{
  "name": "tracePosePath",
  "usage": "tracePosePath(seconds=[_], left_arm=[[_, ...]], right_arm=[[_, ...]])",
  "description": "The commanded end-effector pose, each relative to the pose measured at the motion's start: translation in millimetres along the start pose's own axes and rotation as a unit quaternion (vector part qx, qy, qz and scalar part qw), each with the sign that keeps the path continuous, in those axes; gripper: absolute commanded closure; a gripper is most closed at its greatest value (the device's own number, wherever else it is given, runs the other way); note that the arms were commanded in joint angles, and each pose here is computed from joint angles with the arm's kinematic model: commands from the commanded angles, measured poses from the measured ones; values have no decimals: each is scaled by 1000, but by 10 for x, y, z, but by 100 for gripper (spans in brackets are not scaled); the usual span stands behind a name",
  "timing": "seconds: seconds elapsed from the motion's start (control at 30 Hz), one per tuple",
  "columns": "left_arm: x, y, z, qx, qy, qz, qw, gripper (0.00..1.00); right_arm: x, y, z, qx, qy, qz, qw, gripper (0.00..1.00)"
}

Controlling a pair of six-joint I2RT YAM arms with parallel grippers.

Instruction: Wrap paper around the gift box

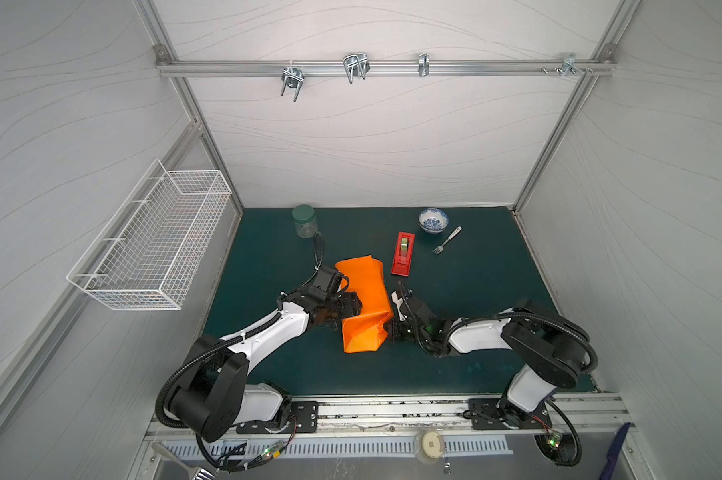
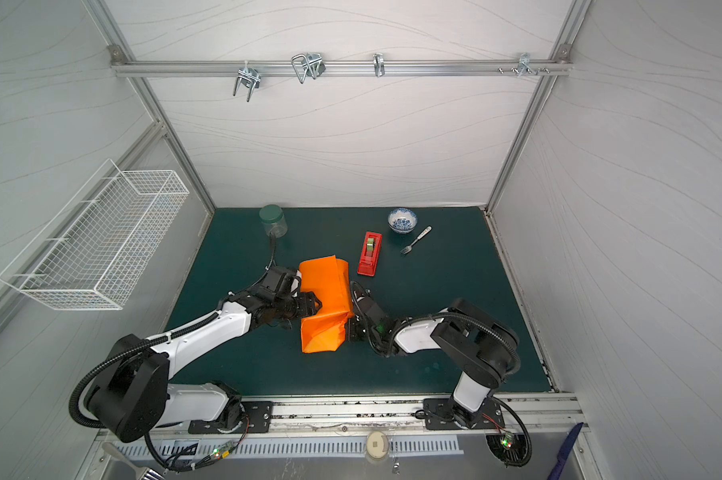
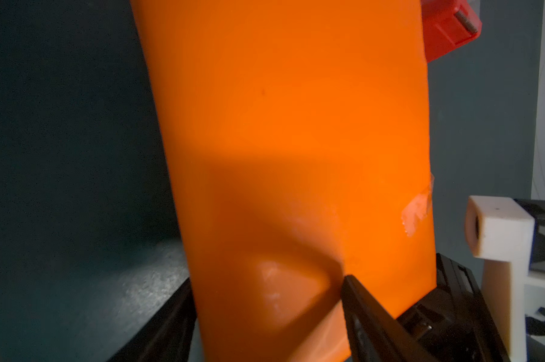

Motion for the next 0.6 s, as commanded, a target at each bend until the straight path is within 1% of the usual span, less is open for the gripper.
tracePosePath(seconds=[0.0,0.27,0.43,0.57], left_arm=[[200,-129,111,34,50,1,998,27],[202,-127,123,35,50,2,998,28],[199,-128,108,34,49,3,998,28],[199,-123,106,32,50,3,998,28]], right_arm=[[-58,-62,79,12,-20,7,1000,94],[16,59,-39,-2,4,-11,1000,90],[80,128,-162,2,33,-22,999,85],[77,113,-231,7,45,-23,999,84]])
Point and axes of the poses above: each gripper's point midway between its finger pads, its own z axis out along the fingers, its own x axis along the line the jaws close on, y = z × x, the point moved 9 cm from there along -z, back along the fingers, and after that the axes turned 15 degrees about -z, right-handed, at the moved point
